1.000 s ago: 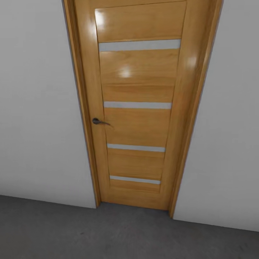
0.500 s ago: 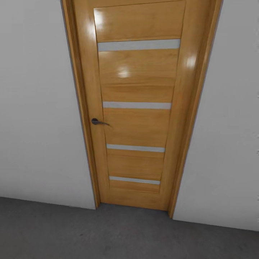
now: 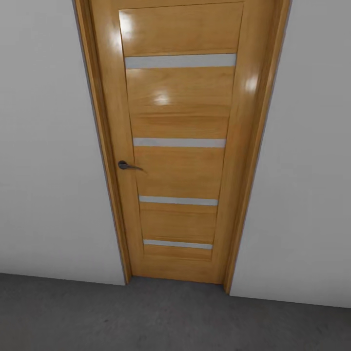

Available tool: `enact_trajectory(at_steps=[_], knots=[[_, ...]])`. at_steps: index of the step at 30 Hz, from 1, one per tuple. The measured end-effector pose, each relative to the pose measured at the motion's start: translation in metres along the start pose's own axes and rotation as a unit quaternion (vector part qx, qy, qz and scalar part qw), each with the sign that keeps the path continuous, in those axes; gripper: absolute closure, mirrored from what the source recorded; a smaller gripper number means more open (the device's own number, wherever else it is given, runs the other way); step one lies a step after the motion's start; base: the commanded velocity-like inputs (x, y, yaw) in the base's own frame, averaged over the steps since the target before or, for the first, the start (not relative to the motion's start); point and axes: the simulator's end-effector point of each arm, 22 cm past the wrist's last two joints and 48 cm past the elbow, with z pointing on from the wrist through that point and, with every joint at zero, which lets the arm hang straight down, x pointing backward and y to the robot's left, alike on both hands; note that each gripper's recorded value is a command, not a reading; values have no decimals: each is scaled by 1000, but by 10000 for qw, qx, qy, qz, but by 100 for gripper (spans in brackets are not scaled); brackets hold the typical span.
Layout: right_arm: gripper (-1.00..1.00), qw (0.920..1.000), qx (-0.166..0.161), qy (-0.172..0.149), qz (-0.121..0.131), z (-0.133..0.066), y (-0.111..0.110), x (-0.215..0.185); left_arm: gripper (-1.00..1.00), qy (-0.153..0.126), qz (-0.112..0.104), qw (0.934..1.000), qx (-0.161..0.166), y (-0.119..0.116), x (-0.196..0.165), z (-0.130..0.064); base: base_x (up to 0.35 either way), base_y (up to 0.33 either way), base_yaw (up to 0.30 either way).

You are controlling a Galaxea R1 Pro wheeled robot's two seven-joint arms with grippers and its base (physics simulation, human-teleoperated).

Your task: Move the two storage containers from the living room to the garage. In the garage, place one container on the floor and stack the other container on top of it (either order is fine).

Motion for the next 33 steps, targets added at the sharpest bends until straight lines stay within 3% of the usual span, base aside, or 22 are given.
enact_trajectory(at_steps=[4, 8, 19, 23, 24, 25, 27, 30, 33], knots=[[-100, 9998, -116, -161, 29, -11, 10, 36, -100, -62, -3, 10000, 0, 0, -2, 0, 0, 0, -1], [-100, 9969, -176, -749, 134, -28, 15, 44, -100, -96, -14, 10000, -11, 2, -4, 0, 0, 0, 0], [-100, 9938, -285, -1062, 194, -71, 25, 102, -100, -326, 16, 9994, -80, 3, -24, -1, 0, 0, 0], [-100, 9879, -318, -1498, 259, -94, 28, 110, -100, -745, -10, 9972, -30, -5, -88, -8, 0, 0, 0], [-100, 9859, -322, -1619, 277, -99, 28, 109, -100, -900, -39, 9959, 60, -17, -124, -15, 0, 0, 0], [-100, 9846, -328, -1691, 290, -102, 29, 109, -100, -1133, -71, 9931, 286, -49, -180, -31, 0, 0, 0], [-100, 9842, -329, -1714, 296, -103, 29, 109, -100, -1368, -69, 9892, 515, -81, -231, -48, 0, 0, 0], [-100, 9839, -336, -1733, 295, -104, 30, 109, -100, -1833, 78, 9790, 887, -142, -339, -87, 0, 0, 0], [-100, 9838, -338, -1733, 300, -104, 31, 109, -100, -2030, 148, 9733, 1063, -172, -390, -107, 0, 0, 0]])
